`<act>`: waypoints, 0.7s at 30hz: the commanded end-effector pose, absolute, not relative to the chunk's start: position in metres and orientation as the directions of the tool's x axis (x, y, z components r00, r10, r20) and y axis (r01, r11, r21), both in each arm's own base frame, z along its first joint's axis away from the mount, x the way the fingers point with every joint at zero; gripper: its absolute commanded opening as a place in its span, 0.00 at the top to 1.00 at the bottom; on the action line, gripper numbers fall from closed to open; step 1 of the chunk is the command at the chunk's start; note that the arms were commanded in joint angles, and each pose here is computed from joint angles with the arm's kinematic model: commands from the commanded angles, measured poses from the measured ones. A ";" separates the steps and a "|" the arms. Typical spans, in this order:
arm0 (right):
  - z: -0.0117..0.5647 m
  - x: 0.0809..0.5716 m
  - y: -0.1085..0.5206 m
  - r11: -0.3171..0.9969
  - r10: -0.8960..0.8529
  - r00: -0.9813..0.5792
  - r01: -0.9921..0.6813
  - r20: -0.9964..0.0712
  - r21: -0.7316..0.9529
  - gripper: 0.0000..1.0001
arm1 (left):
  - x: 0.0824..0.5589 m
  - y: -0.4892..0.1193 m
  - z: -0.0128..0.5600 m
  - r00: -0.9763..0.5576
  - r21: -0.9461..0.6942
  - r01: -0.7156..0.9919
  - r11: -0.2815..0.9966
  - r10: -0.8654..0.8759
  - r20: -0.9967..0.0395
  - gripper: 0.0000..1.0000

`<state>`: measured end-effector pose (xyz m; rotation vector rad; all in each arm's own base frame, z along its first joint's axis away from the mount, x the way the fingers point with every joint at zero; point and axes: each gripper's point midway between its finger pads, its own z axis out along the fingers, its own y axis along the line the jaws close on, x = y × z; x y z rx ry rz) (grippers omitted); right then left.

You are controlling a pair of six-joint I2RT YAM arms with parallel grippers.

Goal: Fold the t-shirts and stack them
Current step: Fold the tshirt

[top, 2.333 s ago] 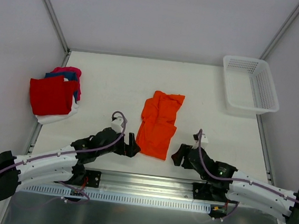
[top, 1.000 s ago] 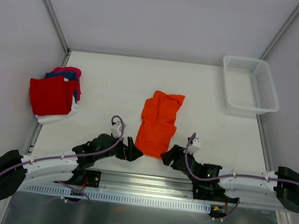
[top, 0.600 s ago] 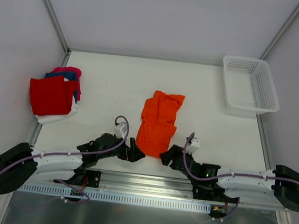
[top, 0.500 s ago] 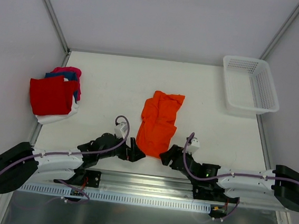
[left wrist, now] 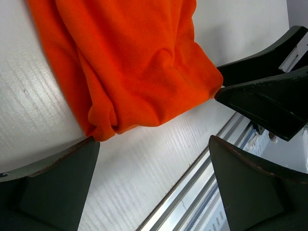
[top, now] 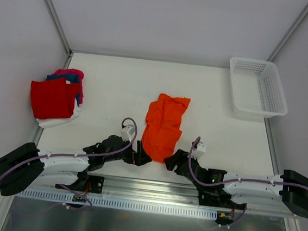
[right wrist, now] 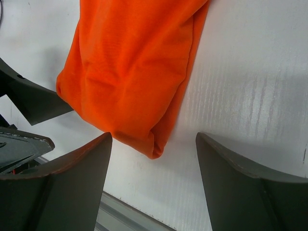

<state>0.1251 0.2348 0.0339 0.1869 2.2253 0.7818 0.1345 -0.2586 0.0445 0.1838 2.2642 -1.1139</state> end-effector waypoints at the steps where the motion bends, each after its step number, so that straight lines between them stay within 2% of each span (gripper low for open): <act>1: 0.043 0.128 0.243 0.790 0.386 -0.695 -0.089 -0.606 0.606 0.25 | 0.136 -0.273 0.059 -0.809 -0.693 0.401 0.599 -0.123 -0.574 0.01; 21: 0.040 0.123 0.259 0.790 0.360 -0.715 -0.109 -0.600 0.604 0.25 | 0.132 -0.275 0.052 -0.832 -0.701 0.389 0.598 -0.100 -0.546 0.01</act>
